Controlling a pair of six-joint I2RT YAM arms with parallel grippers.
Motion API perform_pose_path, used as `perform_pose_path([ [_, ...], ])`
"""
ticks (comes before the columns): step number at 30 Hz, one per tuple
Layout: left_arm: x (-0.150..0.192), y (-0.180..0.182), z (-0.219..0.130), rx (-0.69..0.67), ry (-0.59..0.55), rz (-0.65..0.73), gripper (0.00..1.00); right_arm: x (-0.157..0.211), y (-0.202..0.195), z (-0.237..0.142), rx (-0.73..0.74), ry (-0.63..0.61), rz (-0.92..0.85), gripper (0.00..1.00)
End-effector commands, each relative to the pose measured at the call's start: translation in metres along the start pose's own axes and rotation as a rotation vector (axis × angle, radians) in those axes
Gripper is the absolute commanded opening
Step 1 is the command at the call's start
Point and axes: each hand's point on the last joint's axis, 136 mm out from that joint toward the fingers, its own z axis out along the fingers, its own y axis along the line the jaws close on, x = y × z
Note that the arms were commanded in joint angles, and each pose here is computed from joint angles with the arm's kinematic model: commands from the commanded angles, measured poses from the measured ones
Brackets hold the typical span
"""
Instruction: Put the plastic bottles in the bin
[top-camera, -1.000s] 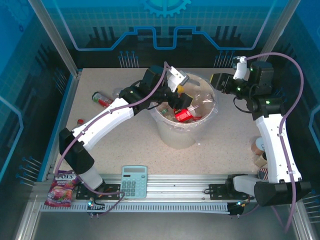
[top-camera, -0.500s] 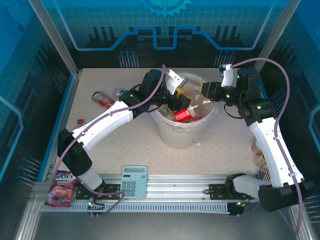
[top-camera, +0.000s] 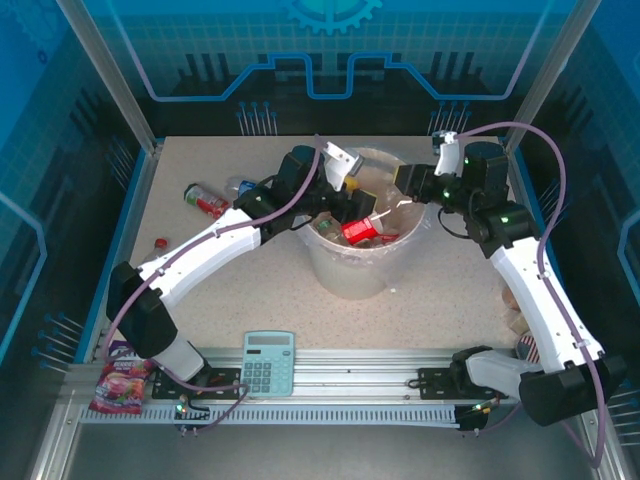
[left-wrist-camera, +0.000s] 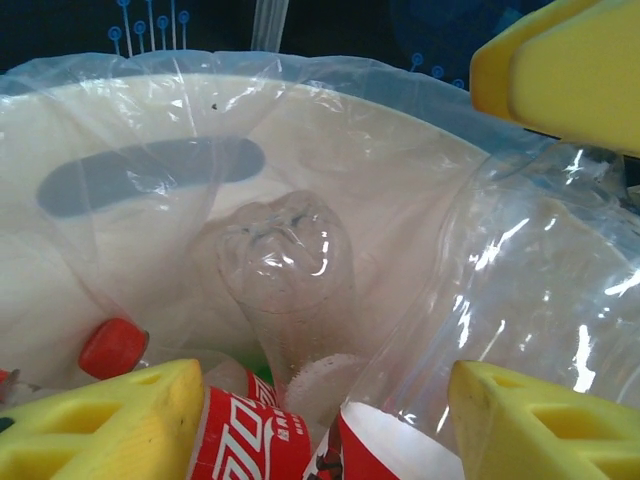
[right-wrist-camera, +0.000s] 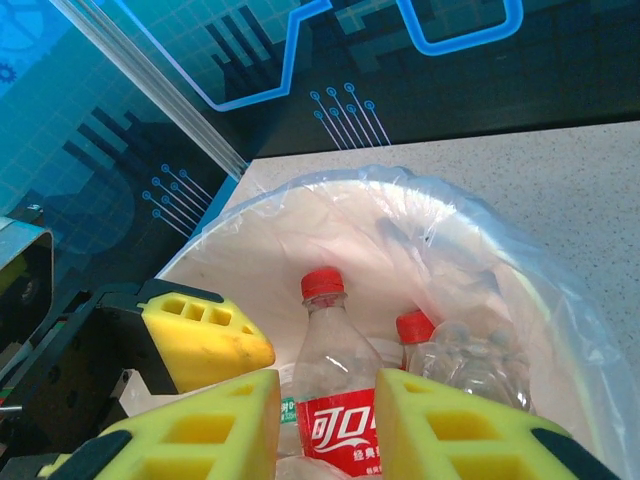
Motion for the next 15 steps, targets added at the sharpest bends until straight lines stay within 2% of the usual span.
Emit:
perform_pose_path([
  [1, 0.023, 0.003, -0.002, -0.020, 0.069, -0.029, 0.73, 0.056, -0.010, 0.021, 0.012, 0.218, 0.086, 0.31],
  [8, 0.001, -0.008, -0.006, 0.023, 0.015, -0.022, 0.82, 0.032, -0.004, 0.036, -0.003, 0.200, 0.052, 0.32],
  [15, 0.000, -0.020, -0.008, 0.092, 0.004, -0.020, 0.91, 0.025, -0.001, 0.052, -0.027, 0.210, 0.051, 0.34],
])
